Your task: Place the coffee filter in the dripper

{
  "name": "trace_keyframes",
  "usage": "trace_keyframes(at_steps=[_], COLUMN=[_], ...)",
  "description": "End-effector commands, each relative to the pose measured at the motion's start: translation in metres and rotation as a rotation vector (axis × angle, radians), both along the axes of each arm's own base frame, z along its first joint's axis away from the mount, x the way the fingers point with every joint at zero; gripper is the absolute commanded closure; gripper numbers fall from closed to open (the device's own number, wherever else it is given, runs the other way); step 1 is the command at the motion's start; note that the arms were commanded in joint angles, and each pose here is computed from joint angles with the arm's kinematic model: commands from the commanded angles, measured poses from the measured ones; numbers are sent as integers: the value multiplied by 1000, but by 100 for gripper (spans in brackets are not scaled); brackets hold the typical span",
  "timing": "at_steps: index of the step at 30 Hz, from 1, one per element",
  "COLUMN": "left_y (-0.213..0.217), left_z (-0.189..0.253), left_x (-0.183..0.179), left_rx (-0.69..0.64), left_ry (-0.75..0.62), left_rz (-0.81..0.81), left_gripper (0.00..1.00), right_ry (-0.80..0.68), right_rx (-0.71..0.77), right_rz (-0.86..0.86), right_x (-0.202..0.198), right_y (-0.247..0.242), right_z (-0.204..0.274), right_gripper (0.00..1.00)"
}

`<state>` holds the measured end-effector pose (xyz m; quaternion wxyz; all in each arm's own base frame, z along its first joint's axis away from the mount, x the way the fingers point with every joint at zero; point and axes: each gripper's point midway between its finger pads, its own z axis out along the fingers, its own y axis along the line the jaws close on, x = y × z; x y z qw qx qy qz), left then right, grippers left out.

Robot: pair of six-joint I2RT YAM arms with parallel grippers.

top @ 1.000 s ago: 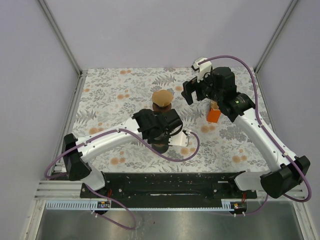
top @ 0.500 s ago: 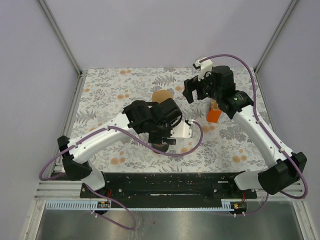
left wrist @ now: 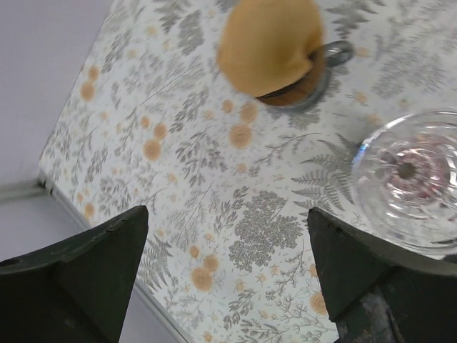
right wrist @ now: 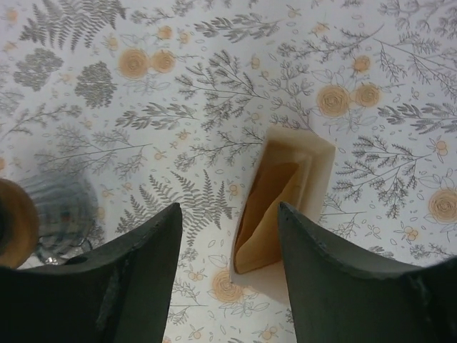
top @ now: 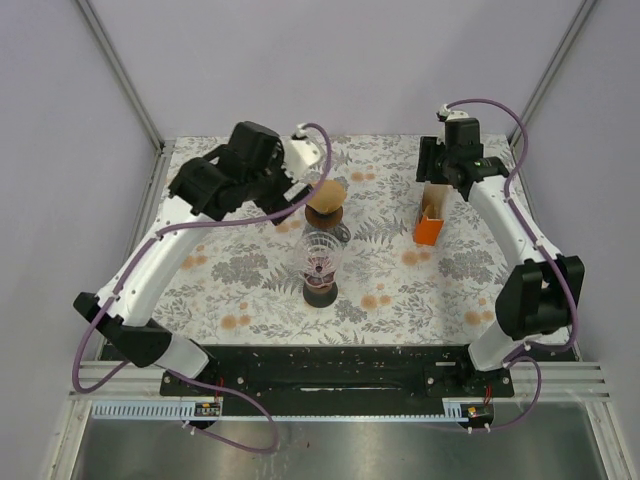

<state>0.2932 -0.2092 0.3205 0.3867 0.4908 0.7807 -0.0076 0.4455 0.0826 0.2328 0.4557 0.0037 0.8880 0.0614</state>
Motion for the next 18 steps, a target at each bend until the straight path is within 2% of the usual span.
trace_keyframes(at_steps=[1,3,8,13,18], left_y=[22,32,47,55,56], left_z=[26,17,-1,-12,-15], left_x=[23,26,30,38,39], left_rx=[-212,-210,-189,-179,-164], left_ry=[-71,-57,-22,7,21], left_rz=[159,191,242,278,283], left_gripper=[3,3,3,3,3], right_ry=[79,102,132,247,345], right_rx=[-27,-44,-85,-128,-147], right_rz=[-73,-101,-142,-130,-114], right_x=[7,7,9,11,-2], right_y=[-11,-17,-31,-33,-34], right_z=[-14,-21,-35,-71,-86], right_gripper=[43,52,52,52,52])
